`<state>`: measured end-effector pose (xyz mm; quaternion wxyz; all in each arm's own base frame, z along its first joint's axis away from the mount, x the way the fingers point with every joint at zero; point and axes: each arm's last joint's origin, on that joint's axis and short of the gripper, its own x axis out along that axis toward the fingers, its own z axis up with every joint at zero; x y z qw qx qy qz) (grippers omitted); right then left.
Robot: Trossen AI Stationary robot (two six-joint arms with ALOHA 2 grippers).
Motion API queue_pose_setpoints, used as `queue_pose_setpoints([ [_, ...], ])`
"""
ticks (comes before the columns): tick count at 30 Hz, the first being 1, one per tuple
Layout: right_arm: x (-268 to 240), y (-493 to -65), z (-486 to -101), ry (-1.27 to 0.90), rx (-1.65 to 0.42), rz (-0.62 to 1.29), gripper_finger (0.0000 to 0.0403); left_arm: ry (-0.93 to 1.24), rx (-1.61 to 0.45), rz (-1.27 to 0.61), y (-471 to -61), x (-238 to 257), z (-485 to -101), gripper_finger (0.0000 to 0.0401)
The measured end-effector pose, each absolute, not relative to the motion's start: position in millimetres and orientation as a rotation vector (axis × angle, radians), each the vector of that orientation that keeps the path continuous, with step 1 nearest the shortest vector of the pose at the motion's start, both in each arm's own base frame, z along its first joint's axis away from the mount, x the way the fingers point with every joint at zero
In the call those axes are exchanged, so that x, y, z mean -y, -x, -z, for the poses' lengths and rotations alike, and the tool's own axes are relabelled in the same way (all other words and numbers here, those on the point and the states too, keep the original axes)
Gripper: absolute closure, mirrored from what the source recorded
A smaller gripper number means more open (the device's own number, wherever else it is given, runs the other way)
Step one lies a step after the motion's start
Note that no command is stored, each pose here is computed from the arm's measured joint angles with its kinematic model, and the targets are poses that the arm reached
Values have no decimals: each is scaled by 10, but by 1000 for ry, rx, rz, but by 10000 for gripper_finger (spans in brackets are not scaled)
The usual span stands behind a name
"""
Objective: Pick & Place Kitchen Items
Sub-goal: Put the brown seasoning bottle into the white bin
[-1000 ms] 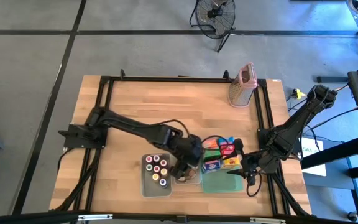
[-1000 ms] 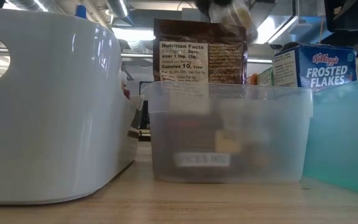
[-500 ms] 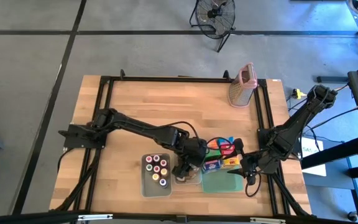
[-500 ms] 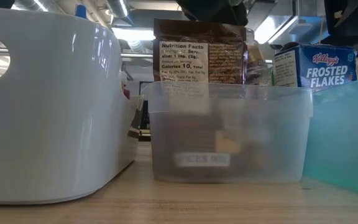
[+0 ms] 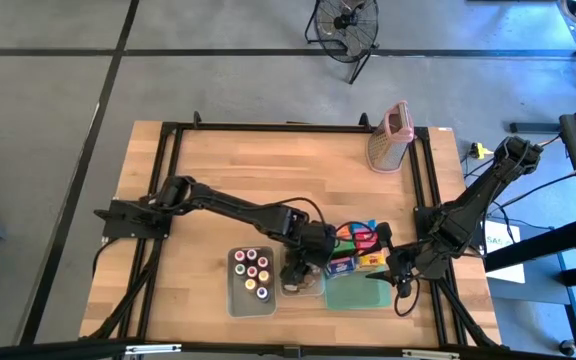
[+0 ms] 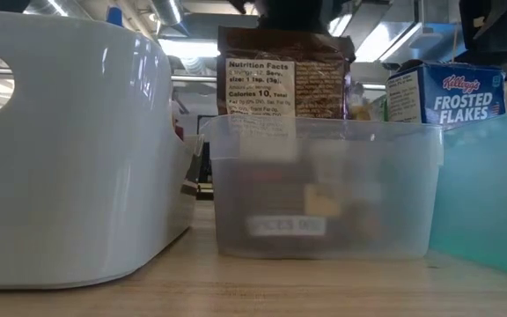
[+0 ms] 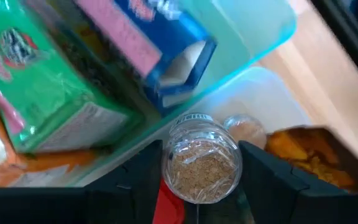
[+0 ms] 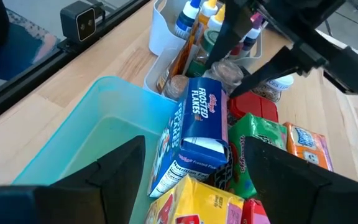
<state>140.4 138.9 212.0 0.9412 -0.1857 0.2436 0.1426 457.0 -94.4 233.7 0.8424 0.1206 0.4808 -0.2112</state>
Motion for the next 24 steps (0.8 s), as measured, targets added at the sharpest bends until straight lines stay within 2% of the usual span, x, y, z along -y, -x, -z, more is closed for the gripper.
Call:
queue_pose_setpoints([
  [9,-1389,-1404,-2119,379,-498,-290,128,-253,-1058,438,-4614,916,-2176,200],
  [17,-1388,-1404,-2118,379,-500,-290,128,-268,-1062,447,-4663,934,-2062,212],
  [24,-1386,-1402,-2115,379,-502,-289,128,-261,-1073,431,-4660,929,-2048,180],
])
